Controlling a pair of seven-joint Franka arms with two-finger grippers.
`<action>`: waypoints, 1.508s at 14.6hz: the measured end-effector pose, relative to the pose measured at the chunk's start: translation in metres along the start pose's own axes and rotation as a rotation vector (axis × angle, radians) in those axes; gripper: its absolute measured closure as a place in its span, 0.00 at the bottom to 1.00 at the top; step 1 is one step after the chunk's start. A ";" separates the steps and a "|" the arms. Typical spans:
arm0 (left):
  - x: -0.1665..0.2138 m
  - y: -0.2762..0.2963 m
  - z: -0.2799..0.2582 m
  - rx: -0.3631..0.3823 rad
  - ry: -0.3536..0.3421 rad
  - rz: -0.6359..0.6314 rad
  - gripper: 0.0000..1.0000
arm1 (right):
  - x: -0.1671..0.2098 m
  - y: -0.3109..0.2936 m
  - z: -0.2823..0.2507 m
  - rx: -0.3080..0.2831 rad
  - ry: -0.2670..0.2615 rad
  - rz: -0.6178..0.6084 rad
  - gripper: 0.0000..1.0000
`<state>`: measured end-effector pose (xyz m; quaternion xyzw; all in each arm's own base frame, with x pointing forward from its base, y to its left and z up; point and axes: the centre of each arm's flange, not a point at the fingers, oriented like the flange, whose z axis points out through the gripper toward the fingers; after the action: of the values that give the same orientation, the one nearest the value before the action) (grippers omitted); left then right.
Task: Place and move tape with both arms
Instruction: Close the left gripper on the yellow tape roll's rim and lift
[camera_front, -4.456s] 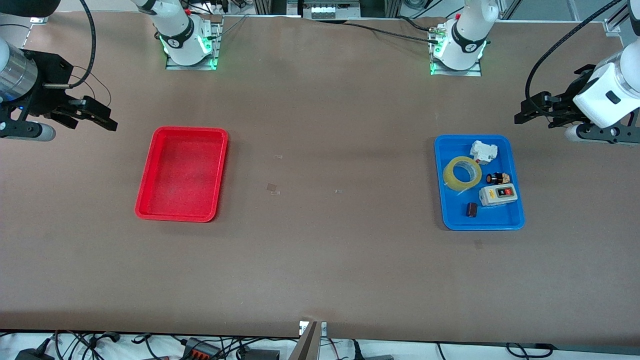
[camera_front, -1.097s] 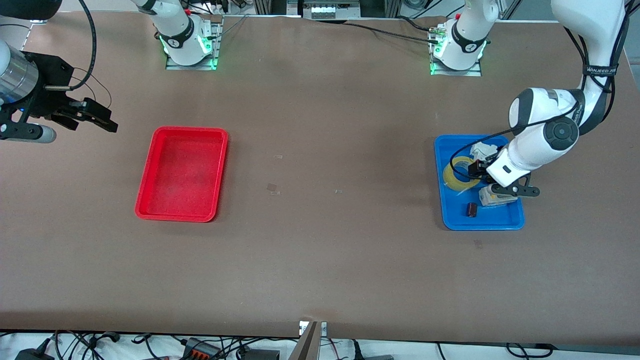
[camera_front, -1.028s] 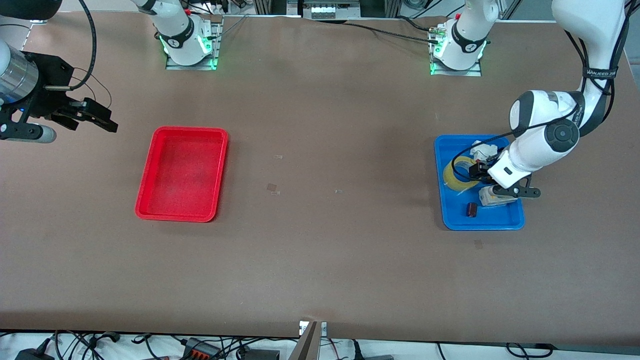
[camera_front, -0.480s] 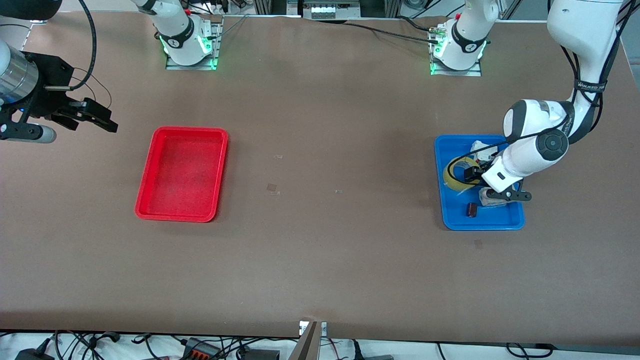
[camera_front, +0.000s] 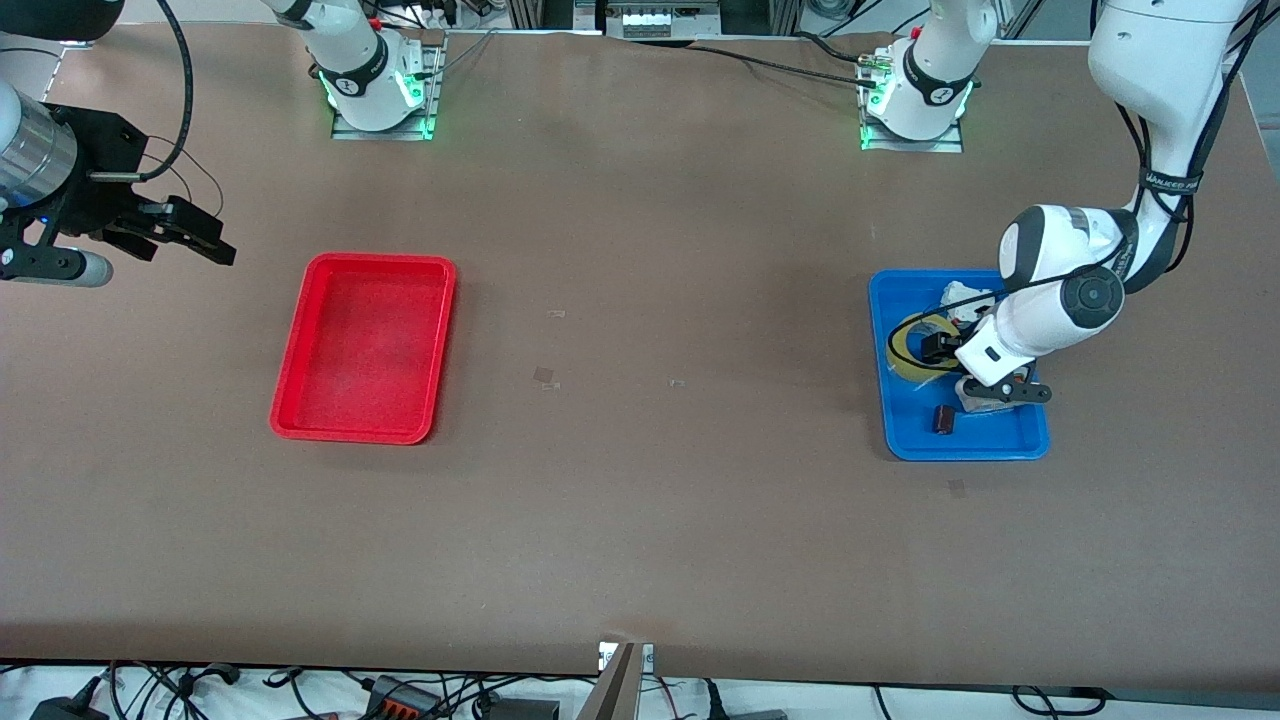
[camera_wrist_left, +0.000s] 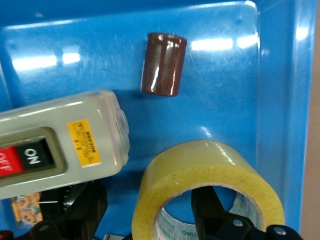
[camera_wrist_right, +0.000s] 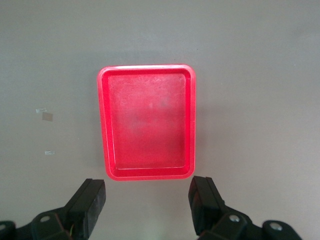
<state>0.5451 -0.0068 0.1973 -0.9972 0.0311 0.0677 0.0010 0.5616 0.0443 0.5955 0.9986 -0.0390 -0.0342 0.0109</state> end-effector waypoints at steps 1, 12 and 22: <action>0.000 0.000 0.002 -0.001 -0.003 0.000 0.00 | 0.000 0.000 0.000 0.000 0.000 0.000 0.02; 0.000 -0.003 0.001 0.000 -0.003 -0.003 0.75 | 0.000 0.000 0.000 0.000 -0.001 0.000 0.02; 0.025 -0.011 -0.107 0.031 -0.027 -0.017 0.75 | 0.001 0.001 0.002 0.000 -0.004 0.003 0.02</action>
<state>0.5848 0.0018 0.2997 -0.9963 0.0237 0.0806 0.0173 0.5627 0.0428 0.5933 0.9985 -0.0403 -0.0362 0.0109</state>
